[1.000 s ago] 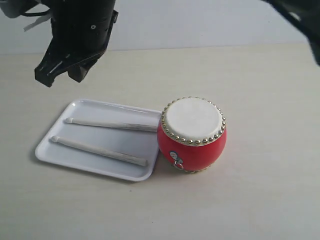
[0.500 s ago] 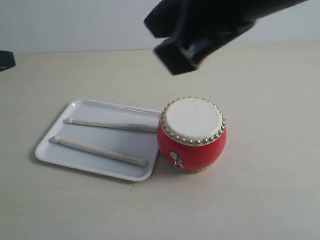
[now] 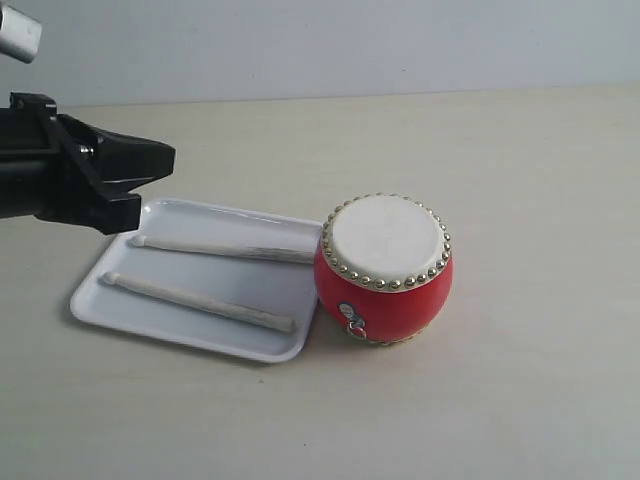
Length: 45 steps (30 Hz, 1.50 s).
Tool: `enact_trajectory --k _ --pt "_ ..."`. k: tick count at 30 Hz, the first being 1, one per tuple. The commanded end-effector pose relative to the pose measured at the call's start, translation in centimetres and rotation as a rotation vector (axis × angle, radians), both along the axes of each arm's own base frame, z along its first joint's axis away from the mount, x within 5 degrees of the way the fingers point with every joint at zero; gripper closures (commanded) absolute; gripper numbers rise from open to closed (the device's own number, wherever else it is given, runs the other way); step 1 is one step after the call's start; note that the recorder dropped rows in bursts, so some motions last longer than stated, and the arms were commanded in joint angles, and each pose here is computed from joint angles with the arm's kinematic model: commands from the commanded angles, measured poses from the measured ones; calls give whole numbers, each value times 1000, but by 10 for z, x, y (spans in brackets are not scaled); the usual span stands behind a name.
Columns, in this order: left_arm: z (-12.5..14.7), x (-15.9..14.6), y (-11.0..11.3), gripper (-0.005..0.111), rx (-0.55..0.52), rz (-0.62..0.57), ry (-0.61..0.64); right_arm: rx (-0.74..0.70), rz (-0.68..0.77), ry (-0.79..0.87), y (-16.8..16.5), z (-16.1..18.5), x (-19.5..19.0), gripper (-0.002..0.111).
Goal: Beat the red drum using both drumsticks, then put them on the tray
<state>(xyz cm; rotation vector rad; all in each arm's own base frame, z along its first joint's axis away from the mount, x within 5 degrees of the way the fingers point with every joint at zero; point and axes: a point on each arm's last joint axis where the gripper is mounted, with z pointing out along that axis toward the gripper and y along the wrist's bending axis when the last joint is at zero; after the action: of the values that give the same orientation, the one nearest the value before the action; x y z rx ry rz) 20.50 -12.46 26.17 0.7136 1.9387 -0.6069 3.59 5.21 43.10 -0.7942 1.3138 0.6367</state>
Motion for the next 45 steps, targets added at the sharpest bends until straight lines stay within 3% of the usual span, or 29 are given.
enact_trajectory --k 1,9,17,21,26,33,45 --pt "3 -2 -3 107 -14 -19 -4 71 0 -46 -18 4 -14 108" --pt "4 -1 0 107 -14 4 -7 91 1 -63 -24 5 -20 108" --pt "29 -37 27 107 -343 224 105 96 5 -57 -24 5 -20 108" --pt "29 -67 39 107 -439 248 100 96 5 -57 -24 5 -20 108" --pt "25 -86 47 107 -454 243 54 96 5 -57 -24 5 -20 108" --pt "25 -84 53 107 -411 293 0 104 13 -47 -23 5 -20 108" --pt "23 -80 60 107 -457 418 47 106 15 -44 -23 5 -20 108"
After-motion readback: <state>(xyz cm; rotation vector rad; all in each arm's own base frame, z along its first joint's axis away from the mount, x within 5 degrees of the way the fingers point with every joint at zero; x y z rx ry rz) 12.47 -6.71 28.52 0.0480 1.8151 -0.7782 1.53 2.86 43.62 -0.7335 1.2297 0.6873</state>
